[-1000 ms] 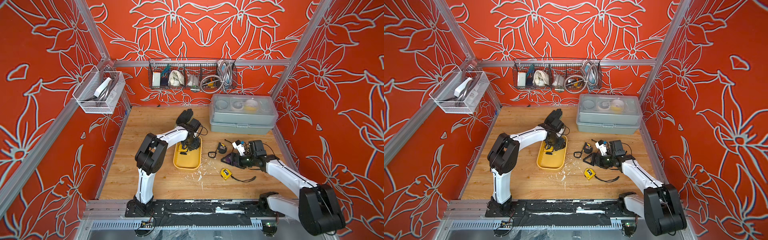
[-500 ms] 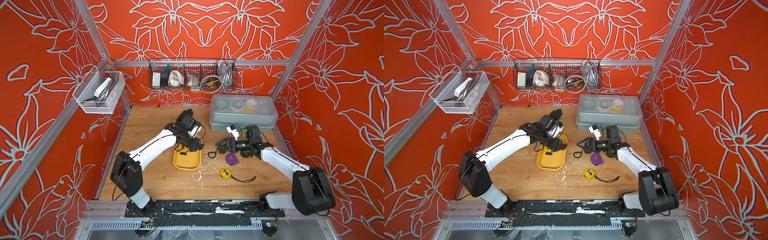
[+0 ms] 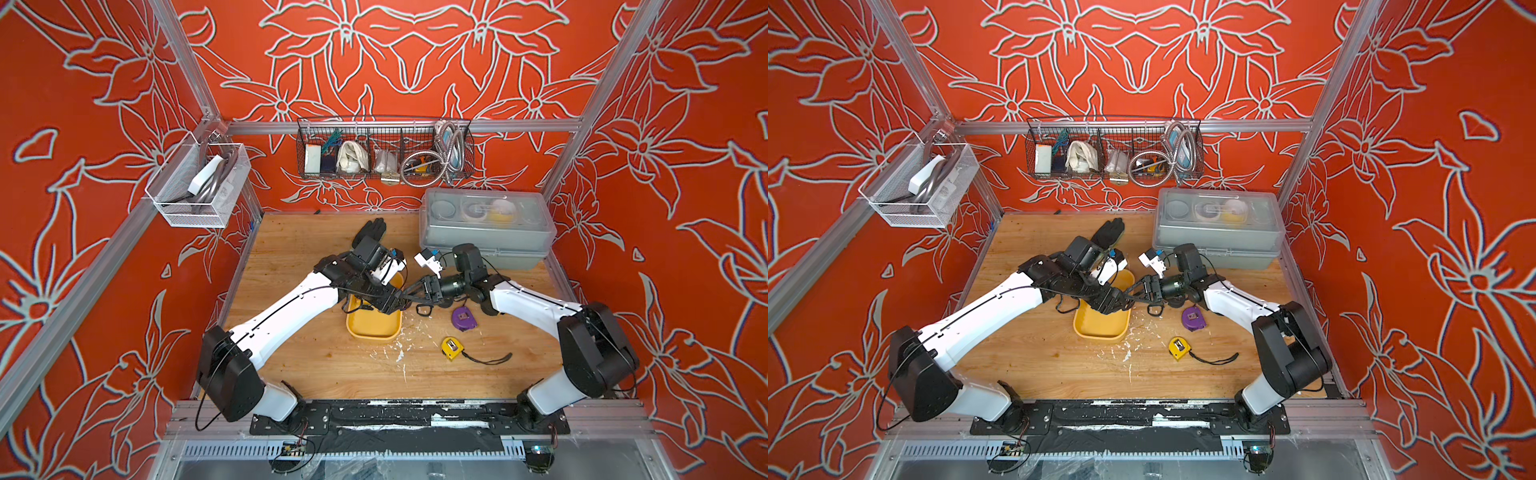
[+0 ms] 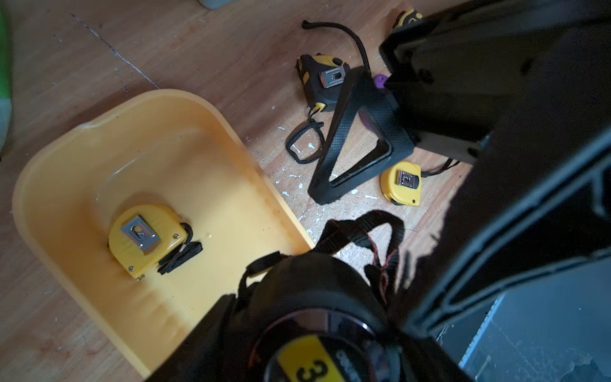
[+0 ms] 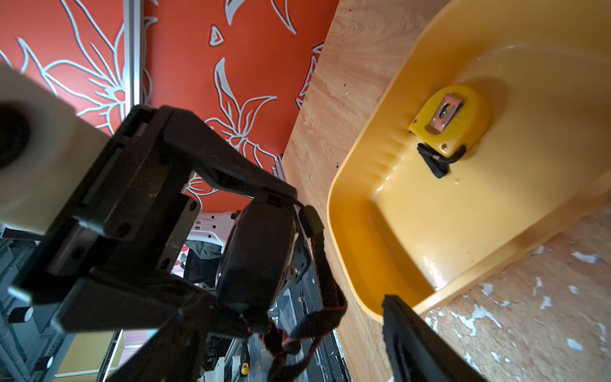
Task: Take the tape measure out of the storage box
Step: Place the tape measure at the center of the board.
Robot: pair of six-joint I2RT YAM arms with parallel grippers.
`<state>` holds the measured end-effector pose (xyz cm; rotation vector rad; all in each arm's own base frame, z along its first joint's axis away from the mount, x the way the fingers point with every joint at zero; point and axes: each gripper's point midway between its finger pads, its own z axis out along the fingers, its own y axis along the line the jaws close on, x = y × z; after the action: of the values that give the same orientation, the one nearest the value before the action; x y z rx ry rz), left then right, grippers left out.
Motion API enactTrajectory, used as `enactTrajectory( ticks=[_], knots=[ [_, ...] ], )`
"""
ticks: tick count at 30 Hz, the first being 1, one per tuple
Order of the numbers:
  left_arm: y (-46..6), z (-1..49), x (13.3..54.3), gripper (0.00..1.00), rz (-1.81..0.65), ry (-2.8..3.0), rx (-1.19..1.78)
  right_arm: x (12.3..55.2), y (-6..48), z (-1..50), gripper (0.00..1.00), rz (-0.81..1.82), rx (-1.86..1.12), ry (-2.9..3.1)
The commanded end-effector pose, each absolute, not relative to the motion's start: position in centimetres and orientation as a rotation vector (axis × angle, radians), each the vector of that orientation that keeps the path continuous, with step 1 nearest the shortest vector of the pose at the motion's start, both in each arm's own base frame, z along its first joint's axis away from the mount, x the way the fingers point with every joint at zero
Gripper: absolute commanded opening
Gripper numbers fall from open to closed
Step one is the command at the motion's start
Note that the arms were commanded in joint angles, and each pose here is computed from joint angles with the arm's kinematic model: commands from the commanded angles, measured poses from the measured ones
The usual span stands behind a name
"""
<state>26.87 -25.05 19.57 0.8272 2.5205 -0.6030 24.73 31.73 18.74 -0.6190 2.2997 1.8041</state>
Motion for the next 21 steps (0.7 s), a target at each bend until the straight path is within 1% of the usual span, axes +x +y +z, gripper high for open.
enactTrajectory(
  ticks=[1,7,12,16,18,21],
  knots=[
    [-26.0,20.8,26.9,0.45,-0.643,2.447,0.863,23.9,33.4,20.6,0.81,1.873,-0.72,2.225],
    [-26.3,20.8,27.1,0.45,-0.623,2.436,0.874,22.7,34.9,20.7,0.71,1.929,-0.783,2.221],
    [-26.5,21.2,27.7,0.46,-0.588,2.412,0.871,22.1,35.5,20.2,0.58,1.973,-0.811,2.247],
    [-26.1,21.3,28.8,0.46,-0.511,2.392,0.842,21.8,35.7,20.3,0.43,2.008,-0.827,2.251],
    [-25.9,21.5,29.2,0.48,-0.478,2.385,0.827,21.7,35.7,20.4,0.36,2.02,-0.835,2.249],
    [-26.0,21.7,29.5,0.5,-0.467,2.375,0.823,21.7,35.9,20.5,0.22,2.032,-0.841,2.248]
  ],
)
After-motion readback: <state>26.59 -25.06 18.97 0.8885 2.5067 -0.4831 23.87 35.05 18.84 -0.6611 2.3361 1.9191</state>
